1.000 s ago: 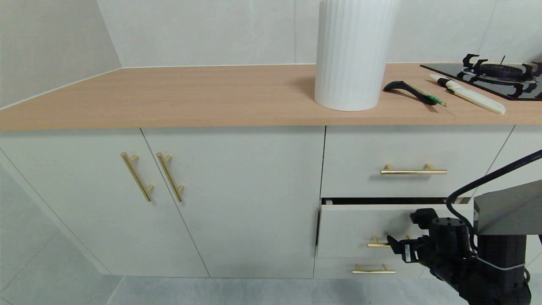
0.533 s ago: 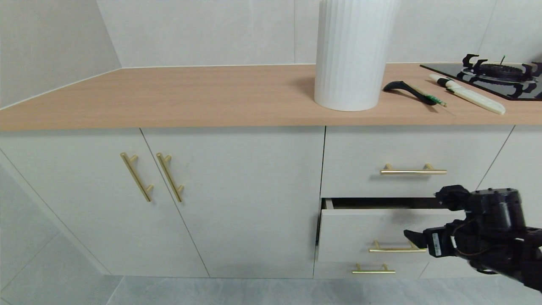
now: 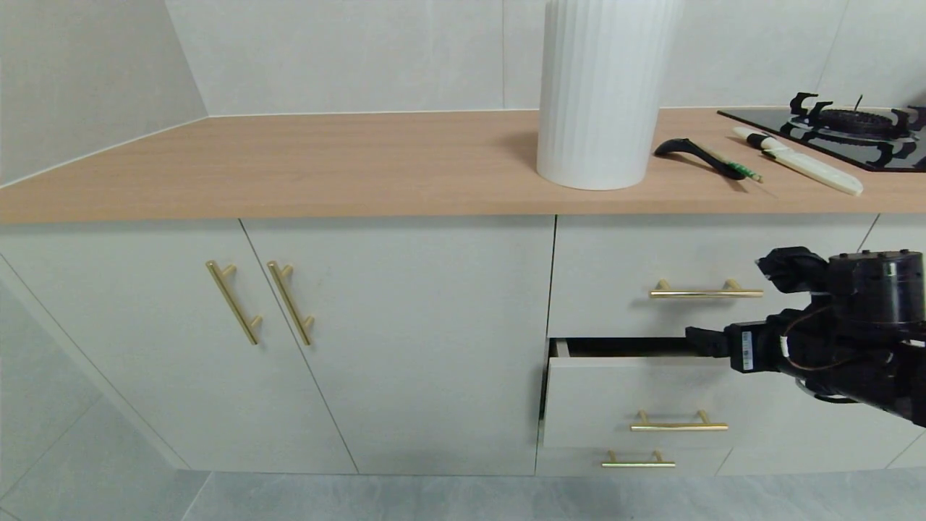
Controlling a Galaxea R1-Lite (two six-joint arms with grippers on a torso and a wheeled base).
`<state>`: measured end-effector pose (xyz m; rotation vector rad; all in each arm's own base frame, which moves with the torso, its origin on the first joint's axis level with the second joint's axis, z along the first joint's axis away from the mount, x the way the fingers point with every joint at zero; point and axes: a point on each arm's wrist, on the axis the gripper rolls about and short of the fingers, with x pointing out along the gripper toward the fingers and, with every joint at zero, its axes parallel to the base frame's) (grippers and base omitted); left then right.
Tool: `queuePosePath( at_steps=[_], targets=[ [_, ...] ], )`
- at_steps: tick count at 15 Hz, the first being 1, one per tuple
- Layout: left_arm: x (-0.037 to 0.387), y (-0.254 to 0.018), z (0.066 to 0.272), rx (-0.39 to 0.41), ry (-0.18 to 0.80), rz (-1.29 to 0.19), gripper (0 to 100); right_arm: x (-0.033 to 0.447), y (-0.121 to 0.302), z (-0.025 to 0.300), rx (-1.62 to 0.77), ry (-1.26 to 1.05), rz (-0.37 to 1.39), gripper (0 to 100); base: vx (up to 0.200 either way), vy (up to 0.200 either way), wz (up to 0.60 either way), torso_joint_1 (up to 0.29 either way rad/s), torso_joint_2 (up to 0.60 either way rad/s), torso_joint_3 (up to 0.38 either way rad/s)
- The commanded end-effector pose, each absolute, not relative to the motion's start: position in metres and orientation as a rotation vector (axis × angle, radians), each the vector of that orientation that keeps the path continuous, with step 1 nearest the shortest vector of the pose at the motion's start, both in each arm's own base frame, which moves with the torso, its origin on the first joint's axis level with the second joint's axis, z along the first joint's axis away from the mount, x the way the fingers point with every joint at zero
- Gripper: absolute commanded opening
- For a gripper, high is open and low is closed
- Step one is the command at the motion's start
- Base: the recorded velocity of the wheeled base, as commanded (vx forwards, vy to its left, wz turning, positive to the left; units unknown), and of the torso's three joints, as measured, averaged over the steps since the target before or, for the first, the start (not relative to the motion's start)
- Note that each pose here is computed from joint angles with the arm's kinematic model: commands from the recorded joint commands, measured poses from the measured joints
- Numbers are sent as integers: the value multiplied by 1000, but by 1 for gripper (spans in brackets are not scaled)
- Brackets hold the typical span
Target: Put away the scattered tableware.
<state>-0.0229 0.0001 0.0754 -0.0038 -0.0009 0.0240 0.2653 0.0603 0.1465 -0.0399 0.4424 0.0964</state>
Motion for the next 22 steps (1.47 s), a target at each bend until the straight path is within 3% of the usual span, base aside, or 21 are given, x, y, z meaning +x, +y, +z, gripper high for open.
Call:
queuePosePath(
  at_steps=[1, 8, 14, 18, 22],
  targets=[
    [-23, 0, 75, -5, 0, 25, 100, 292, 66, 117, -55, 532, 92, 100, 0, 0, 0, 0, 0, 0],
    [-23, 0, 75, -5, 0, 25, 100, 321, 77, 72, -51, 526, 43, 100, 0, 0, 0, 0, 0, 0],
    [-23, 0, 75, -5, 0, 25, 100, 323, 81, 70, -34, 531, 47, 100, 0, 0, 0, 0, 0, 0],
    [-23, 0, 75, -5, 1, 25, 100, 311, 78, 88, -41, 548, 46, 100, 0, 0, 0, 0, 0, 0],
    [-23, 0, 75, -5, 0, 25, 100, 282, 71, 124, -71, 745, 77, 100, 0, 0, 0, 0, 0, 0]
  ],
)
